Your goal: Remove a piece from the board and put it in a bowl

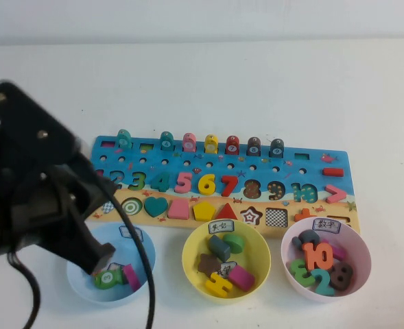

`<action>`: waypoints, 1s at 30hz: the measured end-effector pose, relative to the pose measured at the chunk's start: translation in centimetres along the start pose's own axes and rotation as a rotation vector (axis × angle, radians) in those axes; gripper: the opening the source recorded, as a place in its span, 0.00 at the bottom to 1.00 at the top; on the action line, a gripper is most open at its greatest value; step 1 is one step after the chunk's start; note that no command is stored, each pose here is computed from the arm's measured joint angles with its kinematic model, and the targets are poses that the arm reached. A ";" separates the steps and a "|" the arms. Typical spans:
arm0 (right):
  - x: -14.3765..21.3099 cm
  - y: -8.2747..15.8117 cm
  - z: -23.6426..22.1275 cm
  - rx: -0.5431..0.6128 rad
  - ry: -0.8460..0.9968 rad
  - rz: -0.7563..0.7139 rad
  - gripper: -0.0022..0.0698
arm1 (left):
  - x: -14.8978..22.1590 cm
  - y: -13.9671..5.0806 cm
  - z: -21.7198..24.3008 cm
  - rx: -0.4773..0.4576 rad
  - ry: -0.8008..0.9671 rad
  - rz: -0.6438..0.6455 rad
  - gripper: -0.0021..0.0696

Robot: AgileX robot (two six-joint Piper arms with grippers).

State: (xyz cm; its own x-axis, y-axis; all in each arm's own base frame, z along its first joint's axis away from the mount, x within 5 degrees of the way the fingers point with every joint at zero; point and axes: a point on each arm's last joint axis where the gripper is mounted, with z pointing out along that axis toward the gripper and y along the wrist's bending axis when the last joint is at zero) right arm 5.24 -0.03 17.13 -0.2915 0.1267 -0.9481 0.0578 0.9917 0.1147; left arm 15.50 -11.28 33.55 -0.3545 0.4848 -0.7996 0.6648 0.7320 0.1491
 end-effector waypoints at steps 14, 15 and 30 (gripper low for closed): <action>0.0 0.0 0.0 0.000 0.000 0.000 0.01 | 2.2 0.9 -4.5 -0.178 -0.173 0.013 0.03; 0.0 0.0 0.0 0.000 0.000 0.000 0.01 | 2.8 0.8 -4.5 -0.182 -0.206 0.009 0.03; 0.0 0.0 0.0 -0.001 0.000 0.002 0.01 | 18.3 -0.5 -2.2 -0.432 -0.507 -0.266 0.03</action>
State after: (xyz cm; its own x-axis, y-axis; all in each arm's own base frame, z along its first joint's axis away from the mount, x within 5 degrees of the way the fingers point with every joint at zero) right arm 5.24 -0.03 17.13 -0.2915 0.1284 -0.9479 0.0576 0.9915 0.1165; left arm 7.24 -1.80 20.13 -0.0494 0.0586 -0.9971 0.2417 0.9693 0.0450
